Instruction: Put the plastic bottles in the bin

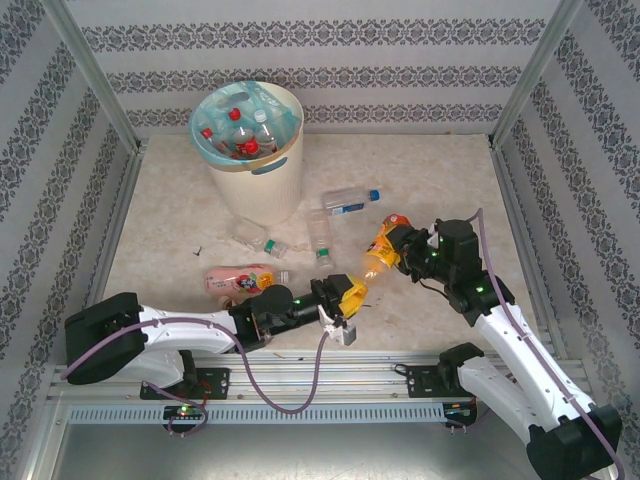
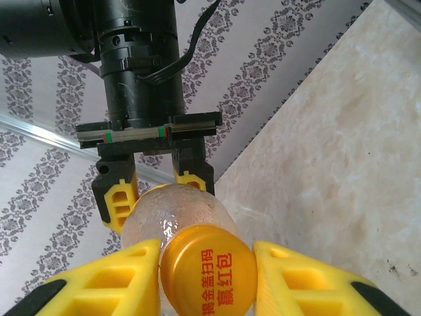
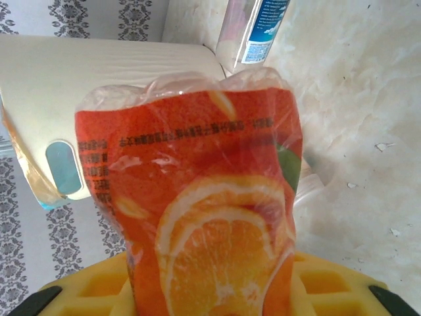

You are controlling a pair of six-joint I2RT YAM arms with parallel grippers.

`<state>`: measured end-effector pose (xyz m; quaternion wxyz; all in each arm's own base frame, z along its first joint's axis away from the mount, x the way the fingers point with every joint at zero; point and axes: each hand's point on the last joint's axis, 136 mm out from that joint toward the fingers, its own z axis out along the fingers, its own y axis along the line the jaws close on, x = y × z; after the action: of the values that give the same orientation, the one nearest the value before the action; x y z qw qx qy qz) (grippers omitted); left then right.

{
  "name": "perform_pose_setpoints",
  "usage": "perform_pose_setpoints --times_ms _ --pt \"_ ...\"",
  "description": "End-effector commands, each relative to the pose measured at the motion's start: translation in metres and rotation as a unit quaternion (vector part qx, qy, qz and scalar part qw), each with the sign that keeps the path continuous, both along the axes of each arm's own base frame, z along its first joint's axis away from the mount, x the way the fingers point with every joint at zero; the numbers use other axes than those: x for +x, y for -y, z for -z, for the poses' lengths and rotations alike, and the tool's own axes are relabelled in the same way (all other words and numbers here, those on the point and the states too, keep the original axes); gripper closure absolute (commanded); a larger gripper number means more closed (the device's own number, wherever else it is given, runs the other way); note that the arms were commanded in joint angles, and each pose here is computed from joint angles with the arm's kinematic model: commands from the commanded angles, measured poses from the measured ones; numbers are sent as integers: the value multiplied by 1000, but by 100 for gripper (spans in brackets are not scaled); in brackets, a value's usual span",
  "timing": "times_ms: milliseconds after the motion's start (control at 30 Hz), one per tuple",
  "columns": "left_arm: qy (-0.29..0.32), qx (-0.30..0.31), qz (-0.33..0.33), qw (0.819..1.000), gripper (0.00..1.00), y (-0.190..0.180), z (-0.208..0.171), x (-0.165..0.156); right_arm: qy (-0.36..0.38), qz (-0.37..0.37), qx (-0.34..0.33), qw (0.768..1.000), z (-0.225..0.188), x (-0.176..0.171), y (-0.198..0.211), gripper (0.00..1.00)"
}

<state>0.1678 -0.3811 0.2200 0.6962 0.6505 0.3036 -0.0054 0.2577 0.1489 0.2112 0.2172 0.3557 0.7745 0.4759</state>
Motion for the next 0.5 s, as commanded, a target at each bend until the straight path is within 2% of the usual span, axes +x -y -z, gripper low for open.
perform_pose_setpoints --times_ms 0,67,133,167,200,267,333,467 --pt "29 -29 2 999 73 5 -16 -4 28 -7 19 999 -23 1 -7 63" --pt "34 -38 2 999 82 6 -20 -6 29 -5 18 999 -23 0 -6 62" --pt "34 -57 1 998 90 5 -29 -7 31 1 13 999 -24 0 -3 55" --pt "32 -71 -2 997 97 4 -36 -7 30 7 9 999 -23 0 -1 47" --pt "28 -85 -5 996 100 2 -42 -6 28 12 5 1000 -22 0 2 39" --pt "16 -110 -18 994 100 -3 -57 -3 29 21 -4 999 -23 -1 8 17" --pt "2 -129 -44 991 100 -10 -71 5 37 32 -15 999 -27 0 17 2" --pt "-30 -195 -111 974 100 -36 -116 22 60 73 -45 995 -40 -2 45 2"
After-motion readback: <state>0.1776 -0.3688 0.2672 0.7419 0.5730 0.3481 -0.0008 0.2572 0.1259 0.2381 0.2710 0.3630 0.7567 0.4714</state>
